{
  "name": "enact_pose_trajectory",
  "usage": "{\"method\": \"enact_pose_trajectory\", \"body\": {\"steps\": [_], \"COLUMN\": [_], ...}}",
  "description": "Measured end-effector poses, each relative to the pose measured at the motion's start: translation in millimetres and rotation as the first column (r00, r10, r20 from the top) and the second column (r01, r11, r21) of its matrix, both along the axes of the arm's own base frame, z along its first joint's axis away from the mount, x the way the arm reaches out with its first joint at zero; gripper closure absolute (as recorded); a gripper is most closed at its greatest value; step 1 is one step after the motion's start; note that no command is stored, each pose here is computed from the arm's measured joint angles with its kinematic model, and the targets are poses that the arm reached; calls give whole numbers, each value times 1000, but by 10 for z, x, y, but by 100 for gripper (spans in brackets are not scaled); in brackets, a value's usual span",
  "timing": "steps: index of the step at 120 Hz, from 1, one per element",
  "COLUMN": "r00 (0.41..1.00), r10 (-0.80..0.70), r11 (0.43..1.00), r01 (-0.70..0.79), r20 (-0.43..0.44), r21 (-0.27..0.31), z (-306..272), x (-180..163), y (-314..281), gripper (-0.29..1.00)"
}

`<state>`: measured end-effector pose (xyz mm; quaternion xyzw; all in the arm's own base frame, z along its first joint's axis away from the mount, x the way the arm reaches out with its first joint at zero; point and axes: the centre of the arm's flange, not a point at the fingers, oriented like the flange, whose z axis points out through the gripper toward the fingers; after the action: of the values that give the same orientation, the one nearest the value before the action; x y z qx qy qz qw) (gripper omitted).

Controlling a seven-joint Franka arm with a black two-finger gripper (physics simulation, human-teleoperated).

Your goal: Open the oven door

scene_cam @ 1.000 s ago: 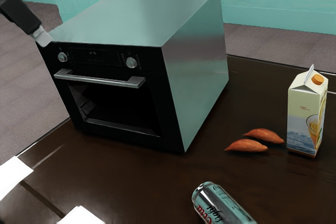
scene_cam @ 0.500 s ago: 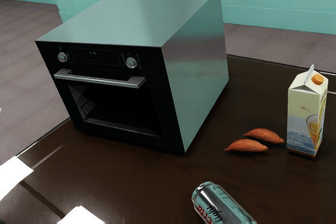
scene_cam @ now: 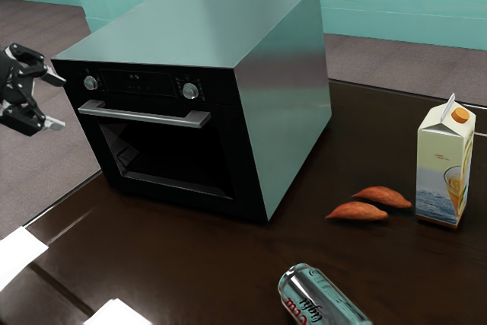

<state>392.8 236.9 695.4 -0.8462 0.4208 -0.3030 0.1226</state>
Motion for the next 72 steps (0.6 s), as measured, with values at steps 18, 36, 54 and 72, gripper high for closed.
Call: {"method": "enact_pose_trajectory", "body": {"steps": [18,36,54,72], "r00": [993,974,951,932], "r10": [-115,-223,-300,-352], "r11": [992,968,940,913], "r01": [116,227,307,362], "r20": [-14,-48,-73,-83], "r21": [48,105,145,191], "z": [-122,-196,-262,-196], "x": [186,388,522,605], "y": [8,-46,-98,-91], "gripper": [0,0,0,0]}}
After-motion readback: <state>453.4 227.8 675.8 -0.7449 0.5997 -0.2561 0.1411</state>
